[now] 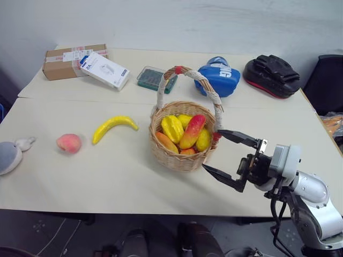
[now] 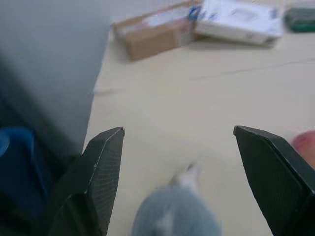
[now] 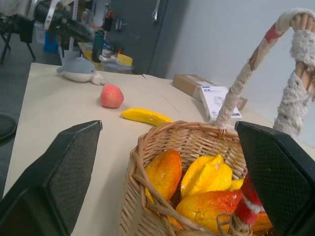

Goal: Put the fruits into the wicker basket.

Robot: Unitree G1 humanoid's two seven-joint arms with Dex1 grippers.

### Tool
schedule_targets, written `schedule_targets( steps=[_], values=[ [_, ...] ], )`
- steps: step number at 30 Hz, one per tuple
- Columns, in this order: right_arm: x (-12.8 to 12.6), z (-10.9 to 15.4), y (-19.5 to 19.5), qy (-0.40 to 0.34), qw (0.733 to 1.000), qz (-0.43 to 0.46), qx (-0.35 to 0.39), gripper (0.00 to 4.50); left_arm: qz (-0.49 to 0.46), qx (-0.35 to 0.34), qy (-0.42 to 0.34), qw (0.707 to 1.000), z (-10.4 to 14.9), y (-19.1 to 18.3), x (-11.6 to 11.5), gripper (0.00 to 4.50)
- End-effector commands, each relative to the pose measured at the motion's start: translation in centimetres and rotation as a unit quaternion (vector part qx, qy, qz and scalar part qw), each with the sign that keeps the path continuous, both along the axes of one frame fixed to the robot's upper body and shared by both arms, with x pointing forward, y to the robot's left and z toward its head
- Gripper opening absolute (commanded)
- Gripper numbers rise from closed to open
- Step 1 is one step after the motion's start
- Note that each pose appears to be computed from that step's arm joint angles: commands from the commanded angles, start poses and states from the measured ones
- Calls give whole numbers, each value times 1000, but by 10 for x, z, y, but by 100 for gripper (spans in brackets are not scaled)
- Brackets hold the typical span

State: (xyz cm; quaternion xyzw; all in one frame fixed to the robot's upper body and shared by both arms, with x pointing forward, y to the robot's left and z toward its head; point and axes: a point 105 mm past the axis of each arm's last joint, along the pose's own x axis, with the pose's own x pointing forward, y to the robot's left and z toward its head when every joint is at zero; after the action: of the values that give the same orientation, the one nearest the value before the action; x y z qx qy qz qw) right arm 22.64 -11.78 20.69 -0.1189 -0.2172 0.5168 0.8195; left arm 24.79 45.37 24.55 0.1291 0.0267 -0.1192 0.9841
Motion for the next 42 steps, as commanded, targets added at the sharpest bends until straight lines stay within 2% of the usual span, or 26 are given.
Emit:
schedule_targets(
  steps=[1,3,7,11,16,20,24,25,27,28,30,34,35,37,41,42],
  values=[
    [-2,6,0,-16,1000,13,-3,450,-141,45,72,986,-11,-42,7,446],
    [-7,7,9,-29,999,38,-21,450,-205,63,127,968,-38,-65,12,446],
    [-11,16,23,-35,998,60,-9,450,-229,86,150,958,-63,-79,26,446],
    [-10,16,24,-31,998,57,-8,450,-226,64,156,959,-78,-86,45,446],
    [-9,13,20,-27,999,37,-13,450,-197,75,148,966,-91,-88,65,446],
    [-9,12,19,-24,999,27,-11,450,-162,71,143,974,-98,-86,75,446],
    [-8,12,17,-25,999,16,-12,450,-164,62,169,970,-108,-86,73,446],
    [-8,12,16,-25,1000,13,-12,450,-163,62,175,969,-109,-84,72,407],
    [-8,11,14,-25,1000,10,-14,450,-162,72,188,966,-112,-78,65,356],
    [-8,11,14,-24,1000,9,-15,450,-161,77,192,965,-112,-76,61,319],
    [-7,11,13,-26,1000,6,-16,450,-164,72,188,966,-107,-73,57,280],
    [0,12,-1,-27,999,-32,-8,450,-265,-3,151,952,-71,-100,52,270],
    [3,12,-8,-25,998,-49,-10,450,-307,-24,138,941,-57,-116,52,270],
    [10,12,-25,-25,995,-91,-12,450,-390,-24,123,912,-37,-159,48,270],
    [14,12,-46,-29,989,-144,-14,450,-494,-2,112,862,-24,-233,38,270],
    [12,11,-49,-26,988,-149,-19,450,-525,16,87,847,-19,-257,36,270]
  ],
)
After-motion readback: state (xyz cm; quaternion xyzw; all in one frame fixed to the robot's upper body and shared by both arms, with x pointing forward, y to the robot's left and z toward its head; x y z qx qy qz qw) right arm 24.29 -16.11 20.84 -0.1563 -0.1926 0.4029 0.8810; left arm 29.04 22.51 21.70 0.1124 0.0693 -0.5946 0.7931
